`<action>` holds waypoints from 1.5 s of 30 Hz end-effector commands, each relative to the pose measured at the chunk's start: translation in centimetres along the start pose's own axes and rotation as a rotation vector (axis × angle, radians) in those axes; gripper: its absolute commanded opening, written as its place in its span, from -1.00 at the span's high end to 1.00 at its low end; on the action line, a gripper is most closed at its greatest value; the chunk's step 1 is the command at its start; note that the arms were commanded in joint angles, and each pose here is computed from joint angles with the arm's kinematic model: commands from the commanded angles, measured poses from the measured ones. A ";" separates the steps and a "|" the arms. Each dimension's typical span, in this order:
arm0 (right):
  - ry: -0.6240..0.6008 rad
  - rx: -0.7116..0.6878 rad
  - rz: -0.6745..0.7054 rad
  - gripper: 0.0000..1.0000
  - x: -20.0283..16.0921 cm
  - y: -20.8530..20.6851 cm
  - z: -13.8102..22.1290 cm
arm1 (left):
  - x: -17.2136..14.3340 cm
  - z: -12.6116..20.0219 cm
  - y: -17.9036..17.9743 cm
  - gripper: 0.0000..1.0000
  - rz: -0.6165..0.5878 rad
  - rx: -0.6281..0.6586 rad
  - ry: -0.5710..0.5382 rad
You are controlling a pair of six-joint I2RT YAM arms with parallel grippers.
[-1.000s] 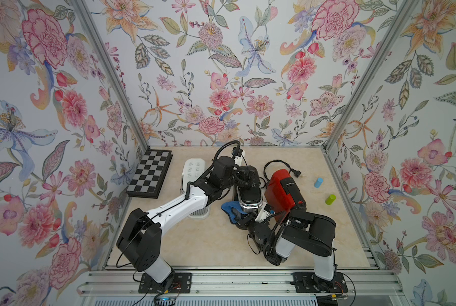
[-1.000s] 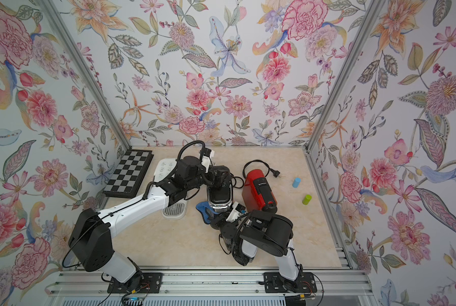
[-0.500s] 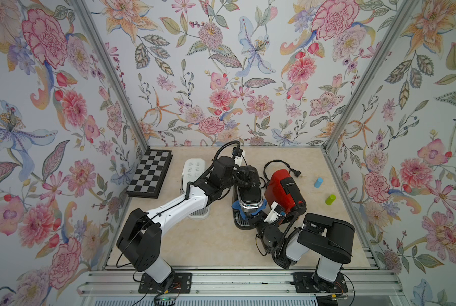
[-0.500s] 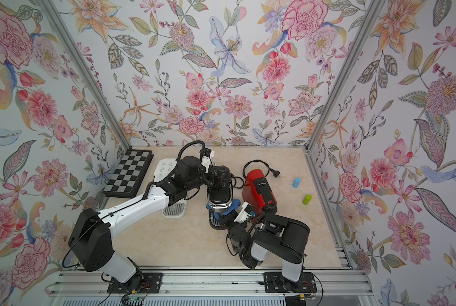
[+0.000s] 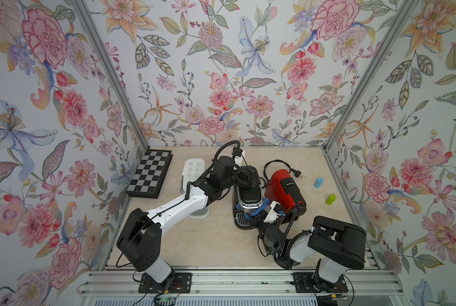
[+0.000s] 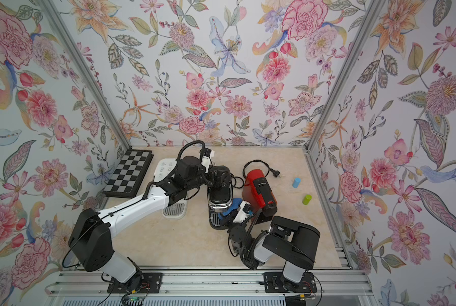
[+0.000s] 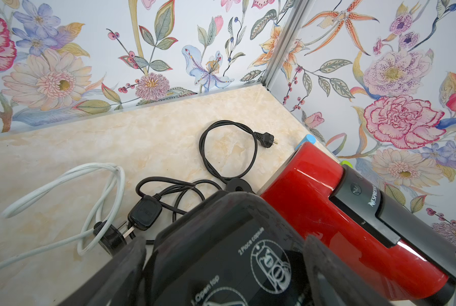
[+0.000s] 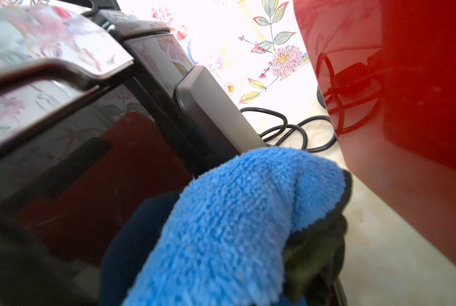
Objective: Wipe the surface of a coffee machine
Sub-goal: Wipe the dirt from the surface of the coffee machine.
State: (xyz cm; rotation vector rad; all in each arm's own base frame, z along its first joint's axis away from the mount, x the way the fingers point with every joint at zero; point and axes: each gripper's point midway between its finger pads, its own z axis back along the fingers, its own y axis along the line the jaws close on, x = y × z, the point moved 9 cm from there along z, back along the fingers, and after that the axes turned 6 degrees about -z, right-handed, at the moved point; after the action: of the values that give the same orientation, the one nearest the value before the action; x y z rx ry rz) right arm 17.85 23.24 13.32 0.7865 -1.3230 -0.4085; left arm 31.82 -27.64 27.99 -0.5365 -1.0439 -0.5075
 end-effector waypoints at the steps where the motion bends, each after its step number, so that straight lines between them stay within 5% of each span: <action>1: 0.000 0.094 -0.047 1.00 -0.8 1.7 -0.6 | -6.1 -1.8 0.8 -0.86 -0.016 0.019 0.272; 17: 0.072 0.082 -0.270 1.00 -4.1 0.2 -4.1 | -6.3 -1.9 0.7 -0.86 -0.013 0.014 0.277; 45: -0.034 0.108 -0.213 1.00 2.8 0.1 0.4 | -6.0 -1.8 0.7 -0.86 -0.017 0.017 0.269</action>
State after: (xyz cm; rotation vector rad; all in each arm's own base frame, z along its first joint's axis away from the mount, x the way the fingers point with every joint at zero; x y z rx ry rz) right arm 18.13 21.75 13.24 0.9528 -1.2348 -0.4822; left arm 31.79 -27.71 28.01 -0.5428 -1.0416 -0.5119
